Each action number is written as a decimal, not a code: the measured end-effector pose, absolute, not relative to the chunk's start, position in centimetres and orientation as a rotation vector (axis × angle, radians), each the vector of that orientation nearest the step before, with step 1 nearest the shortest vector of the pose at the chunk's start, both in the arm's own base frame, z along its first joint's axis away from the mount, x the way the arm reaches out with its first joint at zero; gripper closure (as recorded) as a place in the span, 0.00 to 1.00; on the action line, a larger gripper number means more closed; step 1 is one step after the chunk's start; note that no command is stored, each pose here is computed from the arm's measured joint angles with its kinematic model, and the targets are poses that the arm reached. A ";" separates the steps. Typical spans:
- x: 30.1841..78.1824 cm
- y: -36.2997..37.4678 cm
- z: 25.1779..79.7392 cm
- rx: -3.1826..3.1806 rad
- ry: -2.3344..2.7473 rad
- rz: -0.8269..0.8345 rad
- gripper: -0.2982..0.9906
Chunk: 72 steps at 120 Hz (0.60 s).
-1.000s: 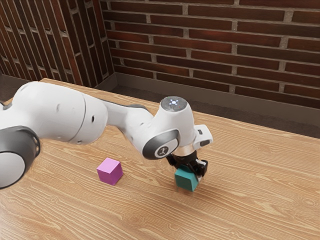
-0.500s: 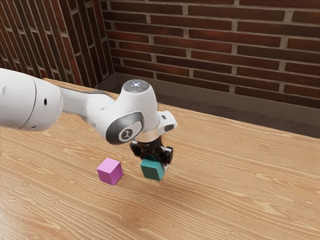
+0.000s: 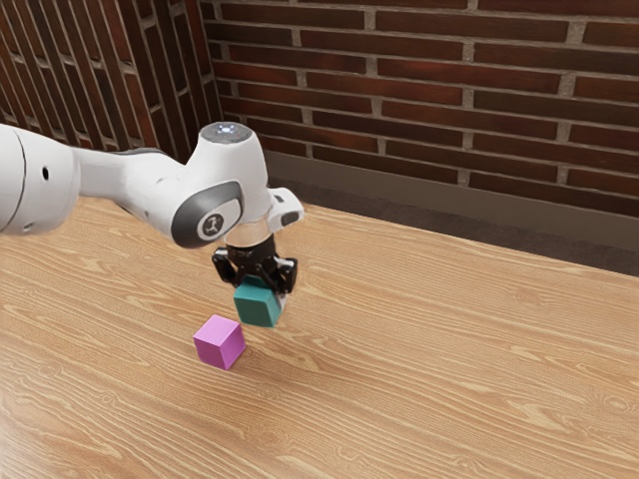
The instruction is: Pick up the blue block with one arm, and put the blue block on the pink block with one arm
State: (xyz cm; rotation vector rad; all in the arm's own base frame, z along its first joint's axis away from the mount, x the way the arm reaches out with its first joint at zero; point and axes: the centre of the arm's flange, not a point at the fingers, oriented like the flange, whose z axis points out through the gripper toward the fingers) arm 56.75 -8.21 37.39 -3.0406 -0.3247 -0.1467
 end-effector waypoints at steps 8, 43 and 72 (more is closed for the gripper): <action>56.8 -6.7 37.8 -3.033 -0.338 -0.135 0.48; 55.8 -2.0 38.8 -3.026 -0.344 -0.090 0.48; 52.9 0.9 38.0 -3.036 -0.308 -0.016 0.47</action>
